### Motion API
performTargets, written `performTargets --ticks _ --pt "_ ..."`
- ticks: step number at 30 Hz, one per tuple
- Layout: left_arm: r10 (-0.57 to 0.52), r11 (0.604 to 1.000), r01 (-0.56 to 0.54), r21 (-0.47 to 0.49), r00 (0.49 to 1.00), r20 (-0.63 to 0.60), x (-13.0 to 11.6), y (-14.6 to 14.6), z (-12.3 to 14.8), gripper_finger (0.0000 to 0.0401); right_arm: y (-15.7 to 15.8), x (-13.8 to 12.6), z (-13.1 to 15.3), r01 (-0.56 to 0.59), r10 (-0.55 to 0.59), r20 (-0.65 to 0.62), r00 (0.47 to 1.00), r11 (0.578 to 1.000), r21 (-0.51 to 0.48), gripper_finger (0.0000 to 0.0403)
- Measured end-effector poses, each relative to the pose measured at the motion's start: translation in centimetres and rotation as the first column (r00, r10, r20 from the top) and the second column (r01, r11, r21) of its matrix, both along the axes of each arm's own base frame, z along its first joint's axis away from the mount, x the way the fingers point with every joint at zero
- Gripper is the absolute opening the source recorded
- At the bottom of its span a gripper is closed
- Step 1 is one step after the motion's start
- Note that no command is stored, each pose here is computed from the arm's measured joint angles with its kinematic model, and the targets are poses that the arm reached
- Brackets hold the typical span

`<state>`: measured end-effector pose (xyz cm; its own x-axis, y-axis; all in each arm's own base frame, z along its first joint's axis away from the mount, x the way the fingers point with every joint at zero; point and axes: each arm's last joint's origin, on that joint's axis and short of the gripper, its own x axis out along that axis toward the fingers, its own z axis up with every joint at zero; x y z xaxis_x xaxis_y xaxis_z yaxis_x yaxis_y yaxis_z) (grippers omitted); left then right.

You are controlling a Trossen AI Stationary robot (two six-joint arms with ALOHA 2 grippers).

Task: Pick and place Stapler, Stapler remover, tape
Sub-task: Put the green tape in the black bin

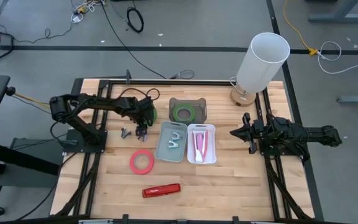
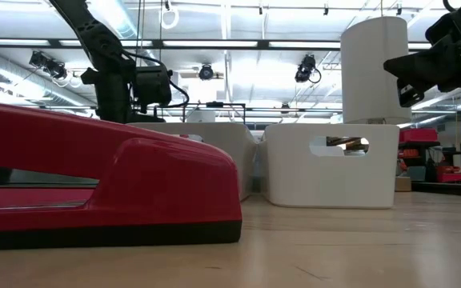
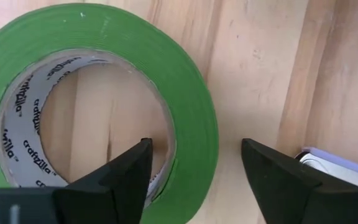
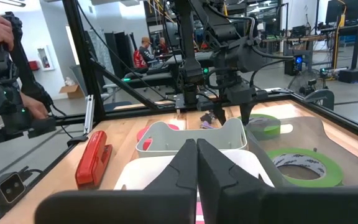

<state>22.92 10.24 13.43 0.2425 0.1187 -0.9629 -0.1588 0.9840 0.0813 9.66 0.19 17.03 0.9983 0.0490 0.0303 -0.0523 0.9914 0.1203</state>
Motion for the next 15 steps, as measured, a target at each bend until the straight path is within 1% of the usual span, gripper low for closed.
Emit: performTargets --ticks 4,8,15 --pt "0.024 1.000 -0.024 -0.005 1.000 0.003 0.01 0.01 -0.01 0.0217 0.00 0.00 0.00 0.000 0.000 0.000 1.000 1.000 0.000 0.0004" --pt "0.024 1.000 -0.024 -0.005 1.000 0.003 0.01 0.01 -0.01 0.0192 0.00 0.00 0.00 0.000 0.000 0.000 1.000 1.000 0.000 0.0004" --pt "0.025 1.000 -0.025 -0.002 1.000 0.002 0.01 0.03 -0.01 0.0164 0.00 0.00 0.00 0.000 0.000 0.000 1.000 1.000 0.000 0.0004"
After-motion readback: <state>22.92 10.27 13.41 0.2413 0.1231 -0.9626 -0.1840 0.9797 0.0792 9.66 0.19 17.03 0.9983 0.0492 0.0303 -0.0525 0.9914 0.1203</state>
